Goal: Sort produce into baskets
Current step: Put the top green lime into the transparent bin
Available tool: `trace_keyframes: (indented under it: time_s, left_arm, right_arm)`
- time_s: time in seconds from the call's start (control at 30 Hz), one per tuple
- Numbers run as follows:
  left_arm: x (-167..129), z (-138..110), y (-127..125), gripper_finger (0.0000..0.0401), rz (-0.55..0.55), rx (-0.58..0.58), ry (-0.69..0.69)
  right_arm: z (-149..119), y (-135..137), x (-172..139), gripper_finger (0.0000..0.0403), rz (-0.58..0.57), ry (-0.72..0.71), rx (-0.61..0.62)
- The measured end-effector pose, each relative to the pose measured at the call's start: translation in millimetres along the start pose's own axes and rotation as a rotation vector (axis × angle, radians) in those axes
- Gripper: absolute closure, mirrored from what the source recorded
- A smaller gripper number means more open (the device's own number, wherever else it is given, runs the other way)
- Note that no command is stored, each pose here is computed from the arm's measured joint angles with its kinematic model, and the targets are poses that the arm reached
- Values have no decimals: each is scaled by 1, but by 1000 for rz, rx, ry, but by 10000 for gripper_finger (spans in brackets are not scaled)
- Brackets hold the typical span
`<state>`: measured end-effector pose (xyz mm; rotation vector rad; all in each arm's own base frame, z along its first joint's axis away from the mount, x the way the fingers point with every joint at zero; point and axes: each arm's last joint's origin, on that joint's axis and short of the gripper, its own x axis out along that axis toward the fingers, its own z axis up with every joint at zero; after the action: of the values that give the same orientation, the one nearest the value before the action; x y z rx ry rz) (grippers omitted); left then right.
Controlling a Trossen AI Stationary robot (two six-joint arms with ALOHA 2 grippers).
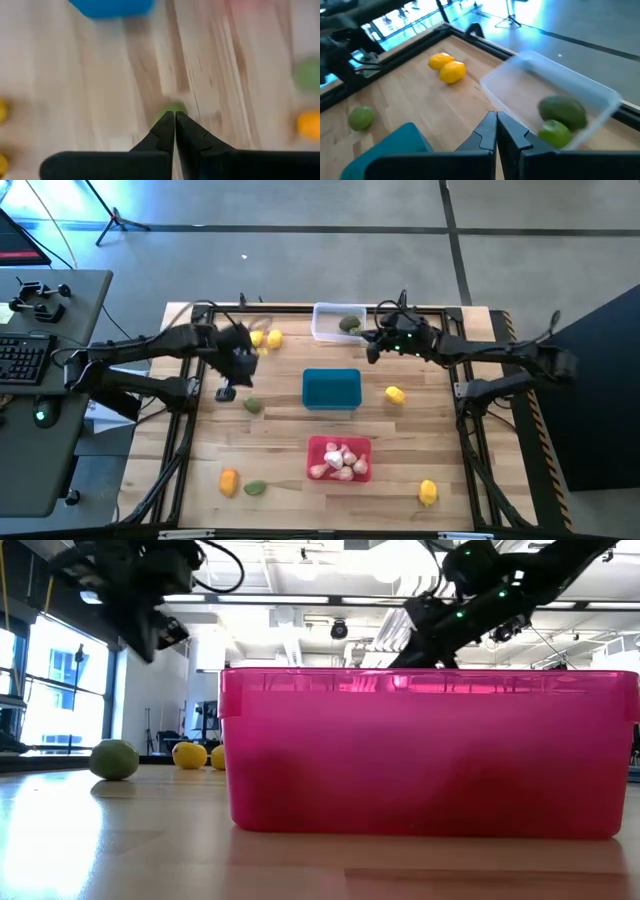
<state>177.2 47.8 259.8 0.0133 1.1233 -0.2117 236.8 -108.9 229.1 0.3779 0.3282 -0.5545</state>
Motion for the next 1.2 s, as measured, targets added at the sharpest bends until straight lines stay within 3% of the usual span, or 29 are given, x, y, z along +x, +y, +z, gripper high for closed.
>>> trace_keyframes:
  time_s: [0.23,0.33,0.47,0.67,0.93,1.2]
  left_arm:
    - [32,8,-25,339,-18,203,245]
    - [45,10,-29,295,-34,228,309]
    - [55,11,-29,233,34,250,360]
    - [73,-6,-28,168,45,298,398]
    - [80,-4,-25,153,89,338,327]
    - [92,-13,-25,154,39,361,344]
  right_arm:
    - [-1,-6,-14,403,-30,38,0]
    - [-1,-6,-15,403,-32,45,-2]
    - [-4,-6,-15,403,-38,67,-3]
    - [-5,-7,-15,403,-39,76,-19]
    - [-5,-7,-15,403,-37,80,-16]
    - [-6,-7,-15,403,-37,88,-12]
